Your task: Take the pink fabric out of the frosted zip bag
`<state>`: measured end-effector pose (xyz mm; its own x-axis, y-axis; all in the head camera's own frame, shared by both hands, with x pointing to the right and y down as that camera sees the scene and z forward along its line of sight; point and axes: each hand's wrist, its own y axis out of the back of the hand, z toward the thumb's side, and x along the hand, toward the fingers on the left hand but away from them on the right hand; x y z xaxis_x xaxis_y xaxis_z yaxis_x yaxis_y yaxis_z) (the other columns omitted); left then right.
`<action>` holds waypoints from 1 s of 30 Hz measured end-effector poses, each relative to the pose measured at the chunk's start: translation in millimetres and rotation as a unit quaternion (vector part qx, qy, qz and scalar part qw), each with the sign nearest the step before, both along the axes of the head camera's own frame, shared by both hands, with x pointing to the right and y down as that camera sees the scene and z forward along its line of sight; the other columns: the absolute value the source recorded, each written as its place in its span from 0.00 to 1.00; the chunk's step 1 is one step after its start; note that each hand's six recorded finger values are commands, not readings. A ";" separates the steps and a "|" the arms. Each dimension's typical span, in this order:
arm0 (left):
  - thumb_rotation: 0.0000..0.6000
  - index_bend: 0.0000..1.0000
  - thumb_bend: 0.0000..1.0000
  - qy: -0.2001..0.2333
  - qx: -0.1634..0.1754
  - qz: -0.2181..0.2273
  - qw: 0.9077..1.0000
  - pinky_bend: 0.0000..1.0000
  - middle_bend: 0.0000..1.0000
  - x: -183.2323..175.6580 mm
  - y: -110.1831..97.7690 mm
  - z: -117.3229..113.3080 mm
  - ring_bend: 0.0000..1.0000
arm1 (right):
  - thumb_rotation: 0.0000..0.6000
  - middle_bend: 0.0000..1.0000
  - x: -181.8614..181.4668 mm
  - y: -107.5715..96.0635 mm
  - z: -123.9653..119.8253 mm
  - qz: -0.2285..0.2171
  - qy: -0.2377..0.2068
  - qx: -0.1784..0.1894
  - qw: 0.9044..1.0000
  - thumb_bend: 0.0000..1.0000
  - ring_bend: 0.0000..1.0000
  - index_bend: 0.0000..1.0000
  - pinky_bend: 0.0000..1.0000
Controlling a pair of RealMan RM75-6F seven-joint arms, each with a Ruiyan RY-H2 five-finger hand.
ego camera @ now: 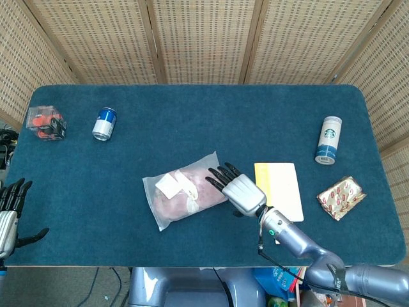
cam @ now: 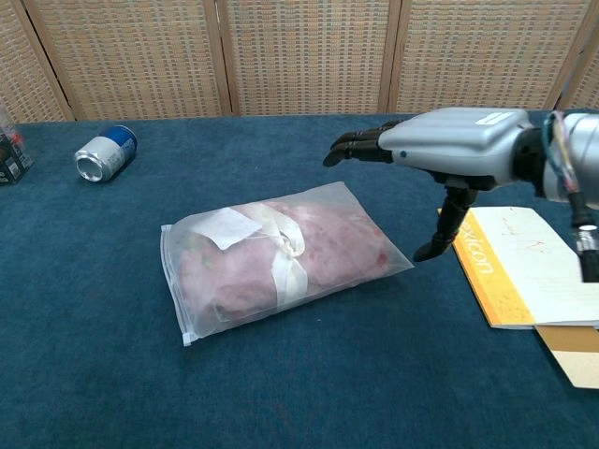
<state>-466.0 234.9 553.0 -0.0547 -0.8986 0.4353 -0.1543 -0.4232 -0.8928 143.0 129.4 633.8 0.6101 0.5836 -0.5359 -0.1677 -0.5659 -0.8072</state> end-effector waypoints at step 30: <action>1.00 0.00 0.13 -0.008 -0.022 -0.012 1.000 0.00 0.00 -3.7 -4.6 12.9 0.00 | 1.00 0.00 -83.2 -11.8 69.2 0.033 0.107 -0.026 0.993 0.00 0.00 0.00 0.00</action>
<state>-469.7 230.2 565.9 -0.0826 -0.8768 0.4737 -0.1504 -0.4590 -0.8756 59.8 117.6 703.0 0.4409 0.5859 -0.6799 -0.2934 -0.6218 -0.7261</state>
